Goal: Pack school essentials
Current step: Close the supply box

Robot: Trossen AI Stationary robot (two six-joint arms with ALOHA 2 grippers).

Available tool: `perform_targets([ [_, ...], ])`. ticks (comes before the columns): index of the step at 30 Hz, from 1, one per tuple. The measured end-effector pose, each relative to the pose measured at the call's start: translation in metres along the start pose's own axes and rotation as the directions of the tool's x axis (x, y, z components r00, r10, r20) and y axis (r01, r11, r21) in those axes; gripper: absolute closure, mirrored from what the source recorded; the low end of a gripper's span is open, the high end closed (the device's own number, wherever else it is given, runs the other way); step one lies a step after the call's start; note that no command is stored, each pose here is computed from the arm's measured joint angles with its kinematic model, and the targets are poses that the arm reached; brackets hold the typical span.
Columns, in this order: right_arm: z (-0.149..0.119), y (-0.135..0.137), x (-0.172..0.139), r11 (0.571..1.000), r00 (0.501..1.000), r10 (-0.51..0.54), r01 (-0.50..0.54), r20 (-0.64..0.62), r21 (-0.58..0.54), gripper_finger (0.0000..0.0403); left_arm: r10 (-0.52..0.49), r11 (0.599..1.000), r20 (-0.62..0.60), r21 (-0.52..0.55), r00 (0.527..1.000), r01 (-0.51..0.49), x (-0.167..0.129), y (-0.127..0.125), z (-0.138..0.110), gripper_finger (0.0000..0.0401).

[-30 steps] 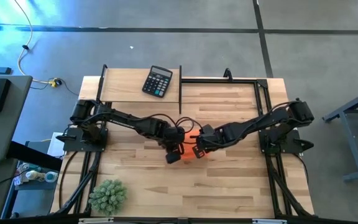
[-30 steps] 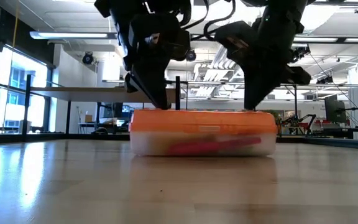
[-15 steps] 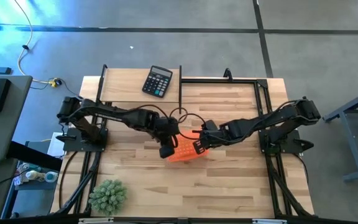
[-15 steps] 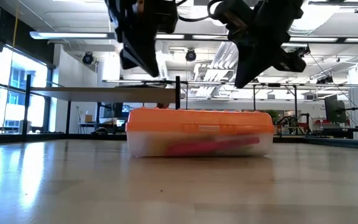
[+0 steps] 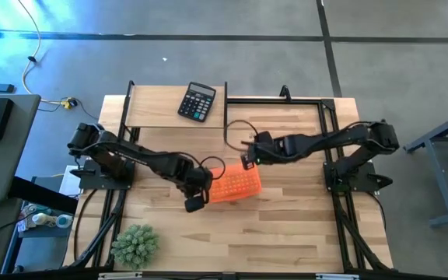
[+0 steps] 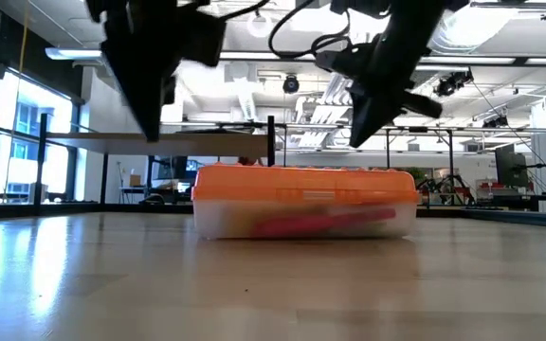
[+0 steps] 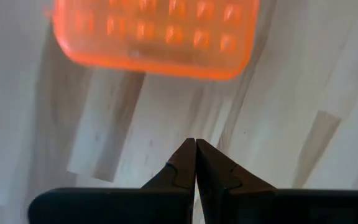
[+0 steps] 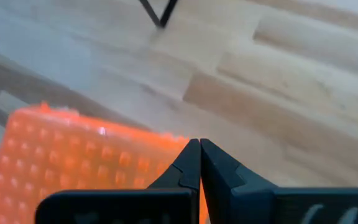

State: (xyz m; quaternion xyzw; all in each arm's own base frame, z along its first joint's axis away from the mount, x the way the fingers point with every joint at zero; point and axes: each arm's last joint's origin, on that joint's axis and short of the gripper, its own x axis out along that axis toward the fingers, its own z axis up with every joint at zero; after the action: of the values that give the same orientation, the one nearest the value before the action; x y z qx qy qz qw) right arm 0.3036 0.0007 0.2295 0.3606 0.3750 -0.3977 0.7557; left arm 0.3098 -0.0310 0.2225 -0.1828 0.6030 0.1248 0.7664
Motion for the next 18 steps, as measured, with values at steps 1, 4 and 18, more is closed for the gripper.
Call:
perform_targets([
  [1, 0.005, -0.001, 0.002, 1.000, 1.000, 0.009, -0.009, 0.005, -0.001, 0.0403, 0.002, 1.000, -0.007, -0.018, 1.000, -0.002, 0.005, 0.000, -0.003, 0.0401],
  [4, 0.017, -0.001, 0.008, 0.999, 0.999, 0.042, -0.042, 0.008, -0.002, 0.0403, 0.005, 0.998, -0.020, -0.066, 1.000, -0.006, 0.019, 0.002, -0.012, 0.0401],
  [18, 0.014, -0.001, 0.051, 0.998, 0.988, 0.020, -0.028, -0.152, -0.048, 0.0403, 0.006, 0.986, 0.018, -0.167, 1.000, -0.002, 0.043, 0.011, -0.009, 0.0401],
])
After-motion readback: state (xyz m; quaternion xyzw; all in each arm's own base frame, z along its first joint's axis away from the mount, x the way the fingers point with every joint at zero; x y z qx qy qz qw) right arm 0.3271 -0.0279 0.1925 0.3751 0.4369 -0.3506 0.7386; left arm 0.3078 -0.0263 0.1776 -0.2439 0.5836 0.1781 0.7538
